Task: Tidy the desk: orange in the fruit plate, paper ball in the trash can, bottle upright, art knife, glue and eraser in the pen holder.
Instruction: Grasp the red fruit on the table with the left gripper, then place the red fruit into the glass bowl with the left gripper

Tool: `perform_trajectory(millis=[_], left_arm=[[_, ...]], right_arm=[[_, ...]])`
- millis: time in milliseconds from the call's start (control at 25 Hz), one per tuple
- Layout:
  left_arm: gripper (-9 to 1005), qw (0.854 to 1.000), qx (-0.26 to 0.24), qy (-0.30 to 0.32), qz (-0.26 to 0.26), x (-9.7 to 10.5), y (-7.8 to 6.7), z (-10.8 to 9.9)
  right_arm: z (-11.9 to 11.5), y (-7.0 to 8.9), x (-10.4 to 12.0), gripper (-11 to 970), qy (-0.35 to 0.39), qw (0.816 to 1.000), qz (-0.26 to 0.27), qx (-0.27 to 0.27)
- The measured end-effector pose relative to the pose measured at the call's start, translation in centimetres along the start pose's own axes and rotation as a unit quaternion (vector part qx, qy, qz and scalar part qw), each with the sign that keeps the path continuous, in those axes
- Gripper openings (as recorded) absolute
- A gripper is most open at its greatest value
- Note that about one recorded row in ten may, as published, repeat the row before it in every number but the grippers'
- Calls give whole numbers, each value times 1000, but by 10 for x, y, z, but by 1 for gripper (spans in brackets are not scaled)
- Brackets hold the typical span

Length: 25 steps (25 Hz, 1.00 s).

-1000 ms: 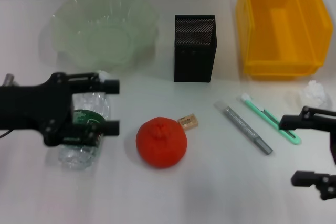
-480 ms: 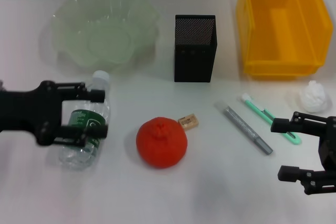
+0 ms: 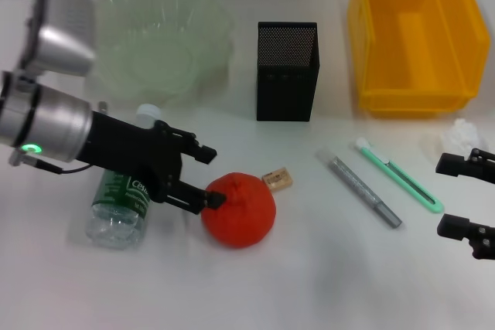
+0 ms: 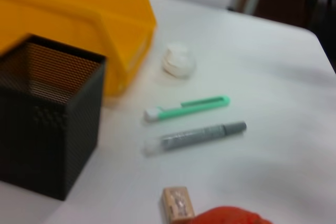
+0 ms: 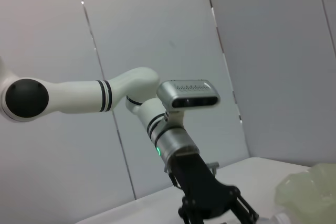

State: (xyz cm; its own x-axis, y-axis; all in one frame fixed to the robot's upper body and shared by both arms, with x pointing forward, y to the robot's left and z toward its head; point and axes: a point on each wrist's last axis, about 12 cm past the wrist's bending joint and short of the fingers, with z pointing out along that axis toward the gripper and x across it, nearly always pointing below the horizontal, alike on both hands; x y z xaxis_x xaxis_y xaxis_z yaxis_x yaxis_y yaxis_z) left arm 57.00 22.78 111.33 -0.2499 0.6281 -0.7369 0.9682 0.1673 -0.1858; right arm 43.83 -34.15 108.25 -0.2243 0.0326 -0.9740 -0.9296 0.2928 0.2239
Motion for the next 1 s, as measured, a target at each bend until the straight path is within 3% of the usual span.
perform_trajectory(millis=[280, 480, 1000], left_arm=[[616, 1000, 1, 26, 13, -1, 2, 18], [597, 1000, 11, 6, 18, 0, -1, 25], [146, 998, 13, -53, 9, 1, -7, 22]], right_arm=[[-1, 3, 4, 833, -2, 1000, 5, 7], [0, 2, 5, 833, -3, 1000, 8, 12], [0, 1, 7, 834, -1, 1000, 8, 18]])
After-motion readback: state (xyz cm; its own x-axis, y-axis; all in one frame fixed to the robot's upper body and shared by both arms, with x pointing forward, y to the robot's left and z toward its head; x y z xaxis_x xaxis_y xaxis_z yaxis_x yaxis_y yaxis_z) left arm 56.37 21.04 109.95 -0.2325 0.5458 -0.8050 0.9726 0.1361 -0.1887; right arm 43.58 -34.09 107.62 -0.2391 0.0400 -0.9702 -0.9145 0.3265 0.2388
